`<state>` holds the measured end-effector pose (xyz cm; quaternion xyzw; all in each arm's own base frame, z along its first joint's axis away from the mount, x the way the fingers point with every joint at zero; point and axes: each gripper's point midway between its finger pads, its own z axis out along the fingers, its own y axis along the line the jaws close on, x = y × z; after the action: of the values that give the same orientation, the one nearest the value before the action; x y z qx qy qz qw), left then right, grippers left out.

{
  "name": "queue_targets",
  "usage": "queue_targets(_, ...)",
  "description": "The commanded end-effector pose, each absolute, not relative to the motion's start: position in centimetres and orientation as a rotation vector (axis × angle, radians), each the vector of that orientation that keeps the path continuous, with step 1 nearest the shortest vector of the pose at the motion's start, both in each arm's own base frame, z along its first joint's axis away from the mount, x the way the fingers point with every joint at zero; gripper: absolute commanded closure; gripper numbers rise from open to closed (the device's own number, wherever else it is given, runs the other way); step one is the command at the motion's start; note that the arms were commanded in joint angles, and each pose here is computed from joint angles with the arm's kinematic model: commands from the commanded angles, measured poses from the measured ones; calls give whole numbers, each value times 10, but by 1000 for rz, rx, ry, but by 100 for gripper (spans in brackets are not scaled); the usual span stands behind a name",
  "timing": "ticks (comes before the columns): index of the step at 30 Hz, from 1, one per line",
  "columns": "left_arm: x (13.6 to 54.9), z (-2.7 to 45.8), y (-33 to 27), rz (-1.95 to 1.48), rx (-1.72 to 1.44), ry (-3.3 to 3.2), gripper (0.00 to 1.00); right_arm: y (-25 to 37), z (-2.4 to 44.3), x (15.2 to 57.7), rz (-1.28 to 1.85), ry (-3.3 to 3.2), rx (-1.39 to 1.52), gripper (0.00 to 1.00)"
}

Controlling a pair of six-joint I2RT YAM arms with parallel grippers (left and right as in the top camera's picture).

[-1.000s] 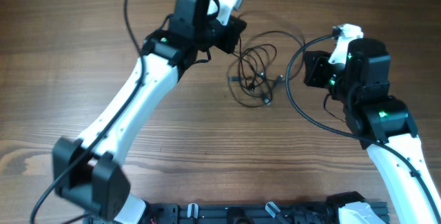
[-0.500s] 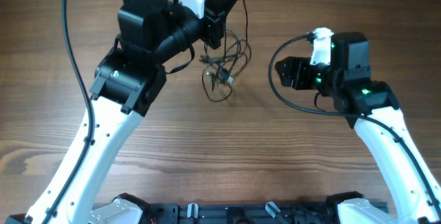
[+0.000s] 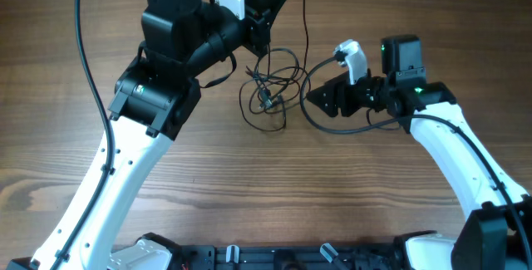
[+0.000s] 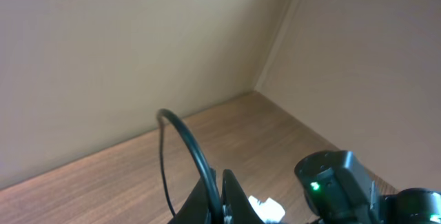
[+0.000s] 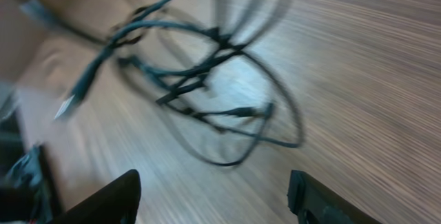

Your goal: Untangle cables

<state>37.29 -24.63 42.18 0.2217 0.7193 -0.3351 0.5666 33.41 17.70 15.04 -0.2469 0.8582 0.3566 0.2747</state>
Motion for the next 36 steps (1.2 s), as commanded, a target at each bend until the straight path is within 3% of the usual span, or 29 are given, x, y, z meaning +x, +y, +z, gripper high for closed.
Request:
queue_targets(1,368,436,-244,-804,521,1645,95,201,160,313,1137,2141,-880,28)
queue_targets(22,368,439,-244,-824,501,1645,95,232,109,347,1036,2200,-850,31)
queue_targets(25,368,439,-244,-824,501,1645,95,236,104,351,1022,2210,-834,44)
queue_targets(26,368,439,-244,-823,501,1645,95,237,103,351,1022,2210,-836,62)
queue_targets(27,368,439,-244,-823,501,1645,96,235,102,353,1008,2220,-827,89)
queue_targets(28,368,439,-244,-823,501,1645,96,233,99,354,993,2243,-801,95)
queue_targets(32,370,436,-243,-805,500,1652,96,217,91,369,887,2361,-594,95)
queue_targets(36,392,407,-227,-660,429,1757,96,210,132,363,895,2305,-566,95)
